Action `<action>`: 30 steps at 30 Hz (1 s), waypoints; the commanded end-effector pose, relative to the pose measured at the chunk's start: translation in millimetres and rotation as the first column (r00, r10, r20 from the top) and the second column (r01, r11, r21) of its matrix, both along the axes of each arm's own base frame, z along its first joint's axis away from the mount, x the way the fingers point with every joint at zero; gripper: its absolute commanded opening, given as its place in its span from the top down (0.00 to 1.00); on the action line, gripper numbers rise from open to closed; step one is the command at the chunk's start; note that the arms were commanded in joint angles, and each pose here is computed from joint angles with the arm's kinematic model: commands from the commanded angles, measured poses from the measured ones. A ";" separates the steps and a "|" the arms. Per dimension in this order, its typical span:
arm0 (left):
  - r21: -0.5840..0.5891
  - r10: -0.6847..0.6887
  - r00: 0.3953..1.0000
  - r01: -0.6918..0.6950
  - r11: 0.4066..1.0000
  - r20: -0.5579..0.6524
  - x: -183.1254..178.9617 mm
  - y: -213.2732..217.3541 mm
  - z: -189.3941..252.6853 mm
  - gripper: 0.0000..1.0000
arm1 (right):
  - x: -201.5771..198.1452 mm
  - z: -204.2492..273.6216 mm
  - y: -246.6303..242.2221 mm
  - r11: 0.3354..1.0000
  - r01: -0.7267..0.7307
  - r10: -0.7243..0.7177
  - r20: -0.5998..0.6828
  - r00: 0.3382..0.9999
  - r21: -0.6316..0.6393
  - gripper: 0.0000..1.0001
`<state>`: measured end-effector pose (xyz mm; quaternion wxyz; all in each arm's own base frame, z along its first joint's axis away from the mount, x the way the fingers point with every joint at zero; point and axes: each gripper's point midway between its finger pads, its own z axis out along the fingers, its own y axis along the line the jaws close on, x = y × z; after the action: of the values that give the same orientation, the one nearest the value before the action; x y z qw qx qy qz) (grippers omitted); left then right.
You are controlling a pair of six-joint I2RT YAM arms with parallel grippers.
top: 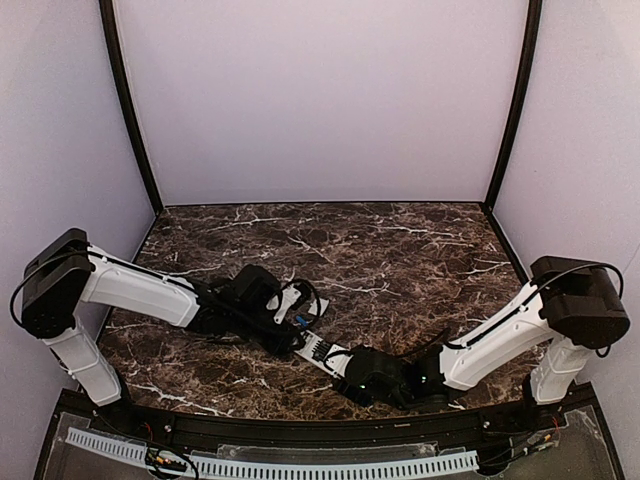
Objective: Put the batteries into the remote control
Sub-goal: Adjust the battery in the battery compartment.
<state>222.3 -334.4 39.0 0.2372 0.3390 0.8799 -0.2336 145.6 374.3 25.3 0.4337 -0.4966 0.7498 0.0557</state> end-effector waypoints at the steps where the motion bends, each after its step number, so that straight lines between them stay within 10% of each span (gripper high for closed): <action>1: 0.042 -0.016 1.000 0.015 0.999 0.010 2.3 0.4 -3.1 0.64 | -25.3 -43.4 -31.5 0.978 -0.096 0.080 -0.092 0.993 -0.183 1.00; 6: 0.133 -0.045 0.999 0.042 0.990 0.021 -4.4 6.9 -13.3 0.59 | -26.9 -43.9 -30.5 0.978 -0.103 0.086 -0.101 0.991 -0.182 1.00; 21: 0.259 -0.043 0.998 0.031 0.965 0.040 -2.1 23.7 -25.9 0.86 | -27.6 -41.9 -30.8 0.980 -0.104 0.087 -0.104 0.991 -0.172 1.00; 30: 0.204 -0.033 0.999 0.031 0.978 0.010 -4.0 11.3 -17.0 0.58 | -29.2 -44.2 -28.9 0.977 -0.118 0.099 -0.110 0.989 -0.176 1.00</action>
<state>218.0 -328.7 23.4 0.2166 0.3787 0.8860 -0.1567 138.9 376.9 24.3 0.4239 -0.5059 0.7475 0.0750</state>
